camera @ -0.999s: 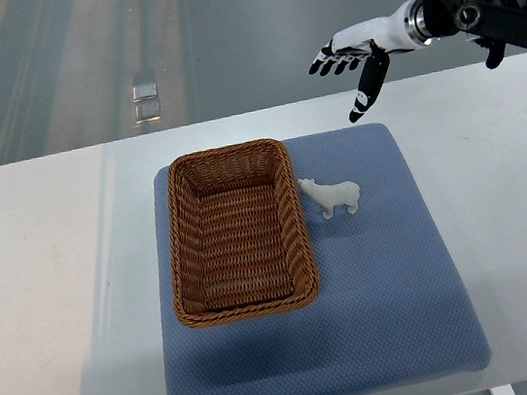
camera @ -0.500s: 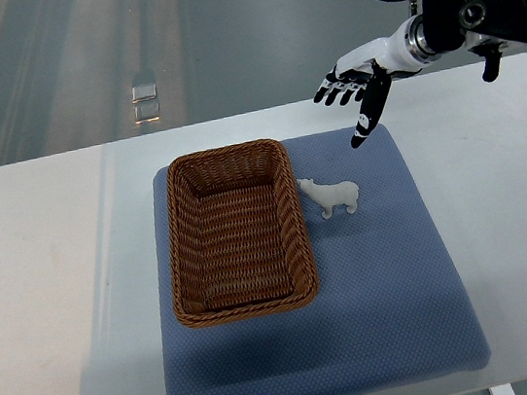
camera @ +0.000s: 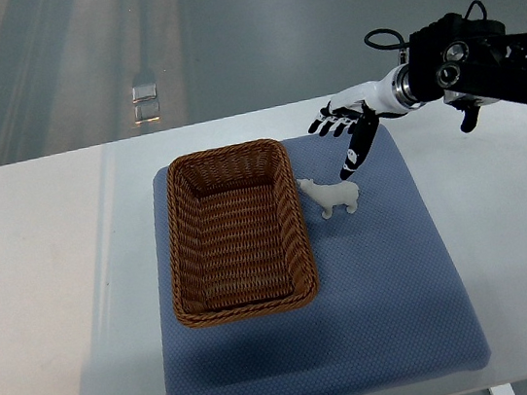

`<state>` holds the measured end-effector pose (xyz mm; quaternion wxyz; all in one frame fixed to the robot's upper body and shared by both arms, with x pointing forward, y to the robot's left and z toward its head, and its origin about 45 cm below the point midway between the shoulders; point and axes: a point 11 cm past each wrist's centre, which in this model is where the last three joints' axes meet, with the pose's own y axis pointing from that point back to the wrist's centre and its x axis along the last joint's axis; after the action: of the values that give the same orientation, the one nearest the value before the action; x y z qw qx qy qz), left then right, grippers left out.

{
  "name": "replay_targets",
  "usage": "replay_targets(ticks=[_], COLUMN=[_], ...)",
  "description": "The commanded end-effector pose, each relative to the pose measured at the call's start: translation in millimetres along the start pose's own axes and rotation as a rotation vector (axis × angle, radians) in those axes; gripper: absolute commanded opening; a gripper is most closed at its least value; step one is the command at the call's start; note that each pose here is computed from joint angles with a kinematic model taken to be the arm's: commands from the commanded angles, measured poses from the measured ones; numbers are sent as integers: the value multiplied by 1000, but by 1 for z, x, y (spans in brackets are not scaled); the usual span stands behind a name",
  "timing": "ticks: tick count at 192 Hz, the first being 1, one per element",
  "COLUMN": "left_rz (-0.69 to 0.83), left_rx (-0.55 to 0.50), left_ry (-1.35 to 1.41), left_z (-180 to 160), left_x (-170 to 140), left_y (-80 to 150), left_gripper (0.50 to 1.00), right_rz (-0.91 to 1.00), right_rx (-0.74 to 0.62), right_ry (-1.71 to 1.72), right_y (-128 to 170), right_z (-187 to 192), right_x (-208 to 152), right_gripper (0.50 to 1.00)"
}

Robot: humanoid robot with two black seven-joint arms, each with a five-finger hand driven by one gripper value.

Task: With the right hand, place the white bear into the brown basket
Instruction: 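Lower the right hand onto the white bear and close fingers around it, then lift the held bear with the right hand and carry it toward the basket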

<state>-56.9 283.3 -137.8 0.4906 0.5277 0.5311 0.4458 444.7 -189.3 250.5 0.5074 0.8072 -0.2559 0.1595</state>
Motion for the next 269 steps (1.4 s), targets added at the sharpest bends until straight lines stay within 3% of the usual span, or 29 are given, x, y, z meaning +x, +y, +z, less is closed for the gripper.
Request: replay_targets(ticks=[1, 102, 154, 197, 269], left_rz=[0, 0, -2, -2, 0], left_rx=[0, 0, 1, 1, 1], left_ry=[0, 2, 2, 2, 2], left_z=[0, 0, -1, -1, -1], left_x=[0, 0, -1, -1, 0], left_y=[0, 0, 0, 0, 0], left_gripper=[1000, 1000, 1000, 1000, 1000], right_rz=[4, 0, 1, 2, 59], right_rx=[-5, -19, -25, -27, -23], right_ry=[-18, -39, -35, -33, -7], right_y=[-5, -26, -33, -36, -36], right_z=[4, 13, 16, 20, 27], right_x=[-7, -36, -47, -52, -50], right_gripper=[917, 913, 862, 782, 509])
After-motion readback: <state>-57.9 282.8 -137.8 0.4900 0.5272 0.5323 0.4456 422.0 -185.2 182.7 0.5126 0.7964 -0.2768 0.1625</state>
